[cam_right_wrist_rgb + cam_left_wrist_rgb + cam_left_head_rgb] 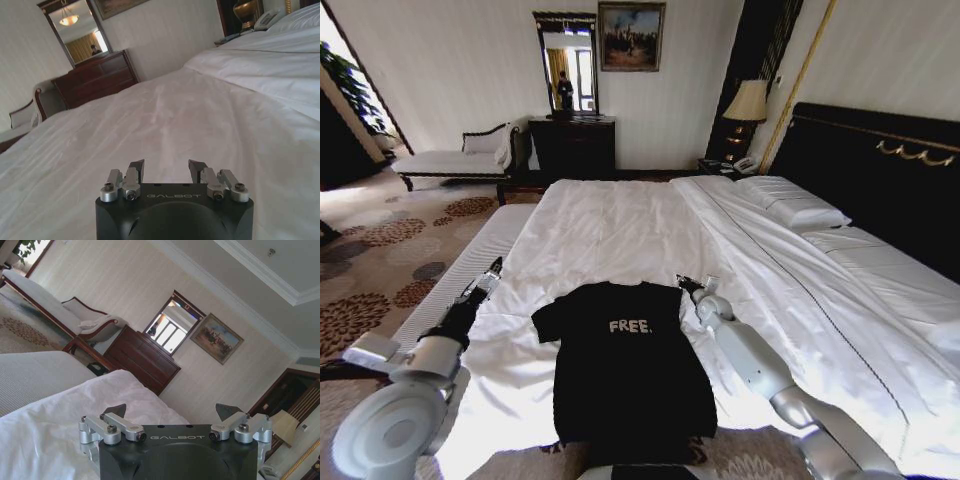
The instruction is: Fold the clothes on the bed.
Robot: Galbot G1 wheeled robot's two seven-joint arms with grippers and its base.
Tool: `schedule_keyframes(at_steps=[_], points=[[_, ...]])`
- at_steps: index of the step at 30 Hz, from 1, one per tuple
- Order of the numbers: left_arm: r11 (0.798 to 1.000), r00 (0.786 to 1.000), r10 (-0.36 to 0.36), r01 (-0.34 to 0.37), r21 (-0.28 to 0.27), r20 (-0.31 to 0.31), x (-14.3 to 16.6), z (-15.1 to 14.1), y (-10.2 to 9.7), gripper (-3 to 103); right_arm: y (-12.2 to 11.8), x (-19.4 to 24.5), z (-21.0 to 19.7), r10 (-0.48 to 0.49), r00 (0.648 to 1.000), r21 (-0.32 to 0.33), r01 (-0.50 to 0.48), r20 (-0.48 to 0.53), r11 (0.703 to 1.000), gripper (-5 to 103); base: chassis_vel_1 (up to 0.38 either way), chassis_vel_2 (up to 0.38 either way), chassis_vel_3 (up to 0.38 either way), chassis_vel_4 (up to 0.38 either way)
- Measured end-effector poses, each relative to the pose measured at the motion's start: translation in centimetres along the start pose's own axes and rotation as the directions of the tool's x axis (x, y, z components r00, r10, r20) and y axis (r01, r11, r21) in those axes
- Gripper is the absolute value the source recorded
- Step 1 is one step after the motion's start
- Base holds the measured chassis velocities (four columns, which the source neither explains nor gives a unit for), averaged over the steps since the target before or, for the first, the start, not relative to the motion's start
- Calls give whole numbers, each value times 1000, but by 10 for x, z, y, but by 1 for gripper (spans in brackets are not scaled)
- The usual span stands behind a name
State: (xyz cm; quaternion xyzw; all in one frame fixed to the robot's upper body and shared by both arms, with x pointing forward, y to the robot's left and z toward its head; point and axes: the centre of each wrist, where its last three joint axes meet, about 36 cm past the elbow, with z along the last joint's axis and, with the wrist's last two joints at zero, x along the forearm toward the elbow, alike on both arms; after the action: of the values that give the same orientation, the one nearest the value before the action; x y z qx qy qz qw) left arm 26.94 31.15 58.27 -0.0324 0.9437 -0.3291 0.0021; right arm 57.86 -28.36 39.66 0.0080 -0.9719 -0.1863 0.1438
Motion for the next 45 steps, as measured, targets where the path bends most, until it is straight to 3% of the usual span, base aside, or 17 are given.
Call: schedule_keyframes(at_steps=[6,9,10,11,13,16,19,25,28,32,39,45], points=[[1000,1000,-6,6,-21,-4,-2,5,-1,100,-15,41,-2,0,999,-89,3,36,996,66,0,0,0,0],[990,993,-115,111,-92,-36,-25,25,28,100,-19,76,20,28,999,-147,-23,33,989,83,0,0,0,0],[985,988,-142,136,-102,-56,-33,31,39,100,-17,85,25,34,999,-167,-28,37,986,83,0,0,0,0],[985,988,-142,136,-102,-56,-33,31,39,100,-17,85,25,34,999,-167,-28,37,986,83,0,0,0,0],[979,978,-186,176,-103,-95,-52,40,62,100,-11,107,34,43,998,-218,-30,54,976,93,0,0,0,0],[975,970,-211,201,-95,-117,-64,46,77,100,-7,124,40,43,997,-242,-25,67,970,99,0,0,0,0],[974,954,-224,228,-2,-199,-92,69,100,100,-4,160,59,70,993,-264,-44,91,963,100,0,0,0,0],[967,937,-219,246,68,-272,-112,98,118,100,-4,185,66,110,988,-307,-71,110,949,100,0,0,0,0],[958,919,-184,247,146,-348,-120,119,131,100,-3,203,69,131,985,-359,-83,110,930,100,0,0,0,0],[942,905,-168,264,206,-390,-127,135,143,100,-5,215,76,151,984,-384,-103,96,917,100,0,0,0,0],[914,872,-207,334,229,-443,-128,151,167,100,-10,223,78,141,981,-377,-81,133,922,100,0,0,0,0],[909,872,-216,344,235,-439,-130,153,169,100,-11,222,77,141,981,-372,-81,136,925,100,0,0,0,0]])
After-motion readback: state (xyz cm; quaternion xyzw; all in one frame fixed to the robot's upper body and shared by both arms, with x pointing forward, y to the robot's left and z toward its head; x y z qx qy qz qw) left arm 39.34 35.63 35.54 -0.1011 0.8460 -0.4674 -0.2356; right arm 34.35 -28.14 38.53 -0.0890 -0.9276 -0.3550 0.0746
